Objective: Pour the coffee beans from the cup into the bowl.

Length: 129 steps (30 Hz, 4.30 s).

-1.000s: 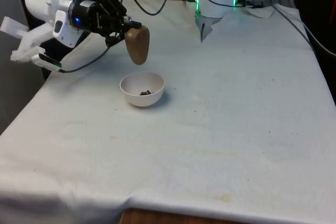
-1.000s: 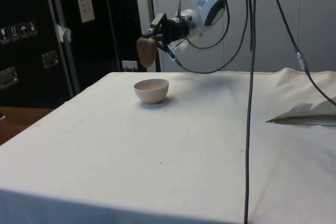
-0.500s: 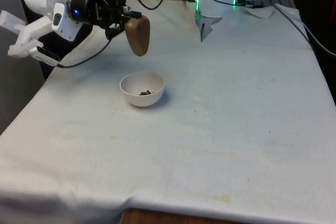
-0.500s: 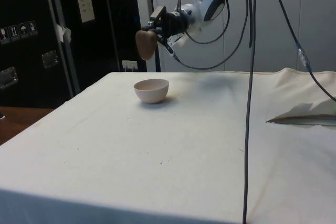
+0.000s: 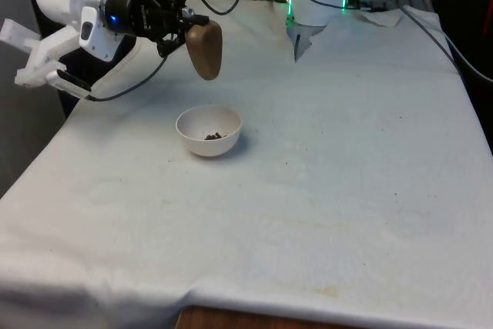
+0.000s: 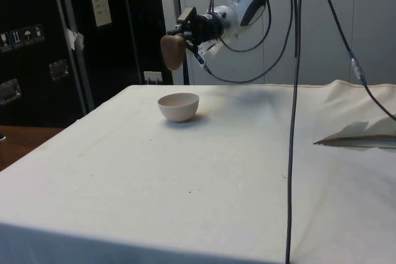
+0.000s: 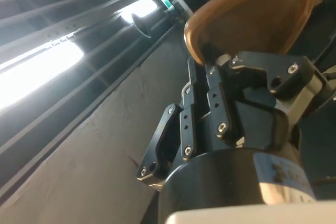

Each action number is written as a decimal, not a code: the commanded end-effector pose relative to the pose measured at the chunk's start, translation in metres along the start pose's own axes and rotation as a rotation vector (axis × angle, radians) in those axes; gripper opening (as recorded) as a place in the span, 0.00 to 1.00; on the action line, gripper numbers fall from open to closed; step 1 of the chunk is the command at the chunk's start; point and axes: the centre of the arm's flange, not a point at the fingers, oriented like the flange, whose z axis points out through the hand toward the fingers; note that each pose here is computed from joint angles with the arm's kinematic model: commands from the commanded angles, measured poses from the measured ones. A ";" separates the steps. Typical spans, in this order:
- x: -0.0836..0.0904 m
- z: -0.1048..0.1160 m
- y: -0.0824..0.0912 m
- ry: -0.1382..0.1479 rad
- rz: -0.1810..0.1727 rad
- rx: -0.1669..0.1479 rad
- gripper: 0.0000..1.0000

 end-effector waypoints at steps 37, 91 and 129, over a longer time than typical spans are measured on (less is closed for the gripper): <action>0.005 0.012 -0.032 -0.025 -0.016 -0.003 0.00; -0.007 0.066 -0.046 -0.218 -0.299 -0.160 0.00; -0.023 0.094 -0.042 -0.358 -0.451 -0.268 0.00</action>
